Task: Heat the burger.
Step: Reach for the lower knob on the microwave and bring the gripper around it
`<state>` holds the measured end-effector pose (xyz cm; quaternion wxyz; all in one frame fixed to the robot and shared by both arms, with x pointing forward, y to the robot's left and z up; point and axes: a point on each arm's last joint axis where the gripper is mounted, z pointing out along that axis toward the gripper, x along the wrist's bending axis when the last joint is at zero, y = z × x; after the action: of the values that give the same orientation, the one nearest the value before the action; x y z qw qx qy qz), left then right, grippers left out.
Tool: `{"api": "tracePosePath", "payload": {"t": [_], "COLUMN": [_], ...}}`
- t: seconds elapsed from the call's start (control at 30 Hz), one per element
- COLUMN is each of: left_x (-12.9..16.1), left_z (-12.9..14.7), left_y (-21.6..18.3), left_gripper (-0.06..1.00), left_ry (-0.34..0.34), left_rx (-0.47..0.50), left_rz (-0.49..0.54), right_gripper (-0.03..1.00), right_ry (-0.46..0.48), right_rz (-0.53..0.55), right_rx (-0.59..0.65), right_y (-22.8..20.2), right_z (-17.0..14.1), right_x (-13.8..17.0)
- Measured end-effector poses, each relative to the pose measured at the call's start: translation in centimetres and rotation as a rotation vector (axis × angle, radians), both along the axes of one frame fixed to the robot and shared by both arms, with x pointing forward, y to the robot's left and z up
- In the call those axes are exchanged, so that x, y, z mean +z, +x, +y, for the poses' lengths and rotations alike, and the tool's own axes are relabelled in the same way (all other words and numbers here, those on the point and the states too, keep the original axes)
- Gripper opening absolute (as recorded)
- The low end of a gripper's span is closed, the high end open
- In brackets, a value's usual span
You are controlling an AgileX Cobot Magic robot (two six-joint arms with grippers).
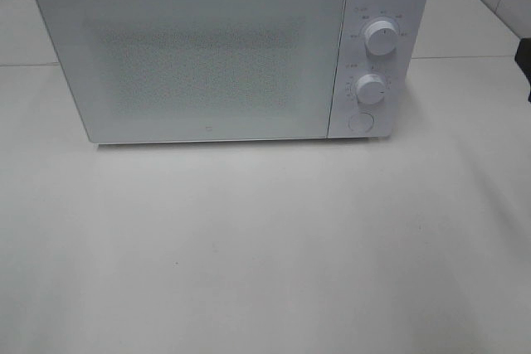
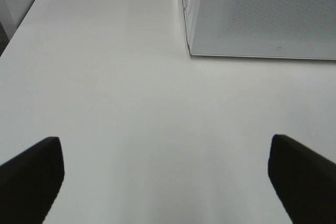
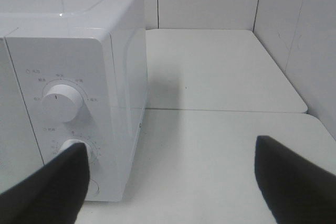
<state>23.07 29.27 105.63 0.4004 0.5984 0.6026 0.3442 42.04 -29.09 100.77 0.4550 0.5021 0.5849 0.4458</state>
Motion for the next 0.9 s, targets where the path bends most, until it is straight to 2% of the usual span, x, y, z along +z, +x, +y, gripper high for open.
{"api": "tracePosePath", "payload": {"t": [0.3,0.37,0.47,0.9], "left_x": [0.0,0.0,0.0,0.0], "left_z": [0.0,0.0,0.0,0.0], "left_y": [0.0,0.0,0.0,0.0], "left_gripper": [0.97,0.97,0.97,0.97], "left_ry": [0.0,0.0,0.0,0.0], "left_rx": [0.0,0.0,0.0,0.0], "left_rz": [0.0,0.0,0.0,0.0], "right_gripper": [0.77,0.77,0.77,0.77], "right_ry": [-0.007,-0.057,-0.085,-0.059], "right_rz": [0.046,0.055,0.062,0.033], "right_rx": [-0.032,-0.011,0.004,0.001], "right_y": [1.5,1.8,1.9,1.7], "right_z": [0.3,1.6,2.7,6.3], "right_x": [-1.8,-2.3,-2.8,-4.0]}}
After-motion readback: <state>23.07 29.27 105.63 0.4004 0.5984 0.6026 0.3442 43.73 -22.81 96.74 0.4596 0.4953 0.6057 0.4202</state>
